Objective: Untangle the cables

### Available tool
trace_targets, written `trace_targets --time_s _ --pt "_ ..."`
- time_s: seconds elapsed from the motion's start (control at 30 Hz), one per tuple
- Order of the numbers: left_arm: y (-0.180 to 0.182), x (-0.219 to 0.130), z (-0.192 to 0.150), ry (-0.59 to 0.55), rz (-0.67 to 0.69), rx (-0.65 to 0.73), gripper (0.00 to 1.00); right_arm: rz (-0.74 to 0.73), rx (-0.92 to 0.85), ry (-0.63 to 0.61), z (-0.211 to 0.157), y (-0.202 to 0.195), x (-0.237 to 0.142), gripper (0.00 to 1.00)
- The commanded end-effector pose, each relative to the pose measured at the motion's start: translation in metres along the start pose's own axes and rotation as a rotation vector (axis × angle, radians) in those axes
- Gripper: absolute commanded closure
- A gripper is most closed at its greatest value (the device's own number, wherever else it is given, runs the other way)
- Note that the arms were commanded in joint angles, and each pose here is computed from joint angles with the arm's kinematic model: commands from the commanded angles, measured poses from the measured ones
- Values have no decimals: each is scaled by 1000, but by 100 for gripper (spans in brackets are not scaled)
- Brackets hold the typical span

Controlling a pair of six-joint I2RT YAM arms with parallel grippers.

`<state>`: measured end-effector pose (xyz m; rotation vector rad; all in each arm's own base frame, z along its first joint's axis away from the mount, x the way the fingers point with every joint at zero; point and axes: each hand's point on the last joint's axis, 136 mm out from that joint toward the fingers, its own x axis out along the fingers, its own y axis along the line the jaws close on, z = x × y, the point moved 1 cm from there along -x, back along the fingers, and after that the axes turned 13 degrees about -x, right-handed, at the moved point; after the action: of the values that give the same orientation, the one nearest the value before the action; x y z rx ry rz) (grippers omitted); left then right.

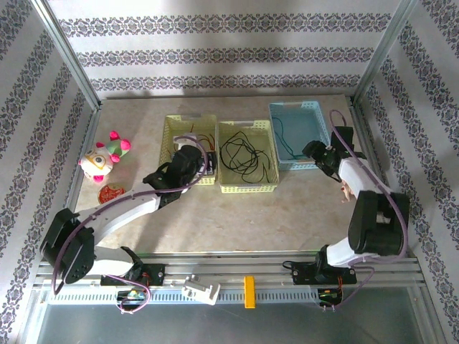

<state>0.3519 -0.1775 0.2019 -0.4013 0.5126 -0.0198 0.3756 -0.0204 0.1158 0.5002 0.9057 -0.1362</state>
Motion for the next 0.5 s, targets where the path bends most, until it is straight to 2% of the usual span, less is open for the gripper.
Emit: trace_targets --time_s 0.0,0.03,0.17,0.23,0.27,0.37,0.4,0.47 --pt "37 -17 26 -116 135 -21 9 -100 -42 -99 5 -14 -32 21" --pt "46 -21 31 -139 163 -21 2 -112 -52 -126 5 -17 -41 20" --pt "91 -38 51 -234 325 -11 1 -113 -90 -302 8 -17 -77 15" --pt "123 -51 60 -302 461 -6 1 -94 -165 -459 10 -10 -91 10" --pt "137 -56 63 -331 518 -1 1 -95 -206 -533 11 -7 -95 3" --pt "176 -65 64 -387 646 35 1 -132 -390 -784 8 6 -107 2" --pt "185 -65 62 -394 665 60 1 -177 -425 -792 1 1 -101 2" --pt "196 -60 55 -398 691 149 1 -249 -457 -709 -4 -8 -83 2"
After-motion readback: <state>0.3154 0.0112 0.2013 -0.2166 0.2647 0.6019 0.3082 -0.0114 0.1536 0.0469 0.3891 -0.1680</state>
